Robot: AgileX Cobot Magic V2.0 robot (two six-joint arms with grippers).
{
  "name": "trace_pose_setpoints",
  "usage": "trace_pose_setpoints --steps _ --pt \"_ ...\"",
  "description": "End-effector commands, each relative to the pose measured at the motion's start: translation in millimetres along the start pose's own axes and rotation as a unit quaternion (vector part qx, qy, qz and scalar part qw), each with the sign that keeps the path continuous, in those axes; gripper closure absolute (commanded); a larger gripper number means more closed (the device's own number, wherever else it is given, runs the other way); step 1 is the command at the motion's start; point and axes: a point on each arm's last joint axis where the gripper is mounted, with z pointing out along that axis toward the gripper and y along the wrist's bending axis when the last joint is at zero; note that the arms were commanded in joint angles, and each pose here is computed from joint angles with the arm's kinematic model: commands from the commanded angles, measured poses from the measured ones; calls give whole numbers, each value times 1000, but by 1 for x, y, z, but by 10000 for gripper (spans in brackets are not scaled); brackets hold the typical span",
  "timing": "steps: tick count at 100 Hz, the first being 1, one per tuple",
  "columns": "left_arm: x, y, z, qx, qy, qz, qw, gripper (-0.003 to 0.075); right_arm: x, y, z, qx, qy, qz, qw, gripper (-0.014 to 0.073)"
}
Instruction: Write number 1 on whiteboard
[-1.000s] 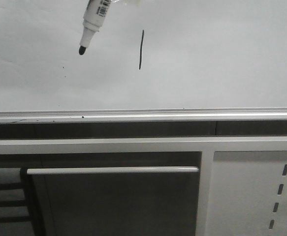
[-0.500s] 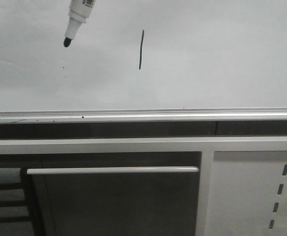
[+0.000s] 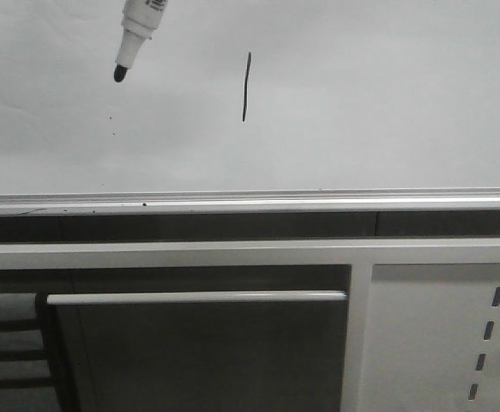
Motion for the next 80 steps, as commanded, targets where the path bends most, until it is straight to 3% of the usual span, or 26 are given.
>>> trace_pose_setpoints --steps 1,24,41,56,80 --pt "-17 2 -5 -17 -38 -22 999 741 -15 8 -11 -9 -41 -1 999 592" --pt "-19 5 -8 -43 -46 -20 998 741 -17 1 -15 18 -57 15 998 257" --pt "-21 9 -25 -114 -74 -21 990 741 -19 -8 -41 77 -90 19 993 251" --pt "-18 18 -46 -219 -115 -66 967 741 -17 -8 -66 116 -107 17 987 252" --pt "-18 37 -50 -311 -116 -79 940 741 -17 -2 -73 120 -117 13 986 252"
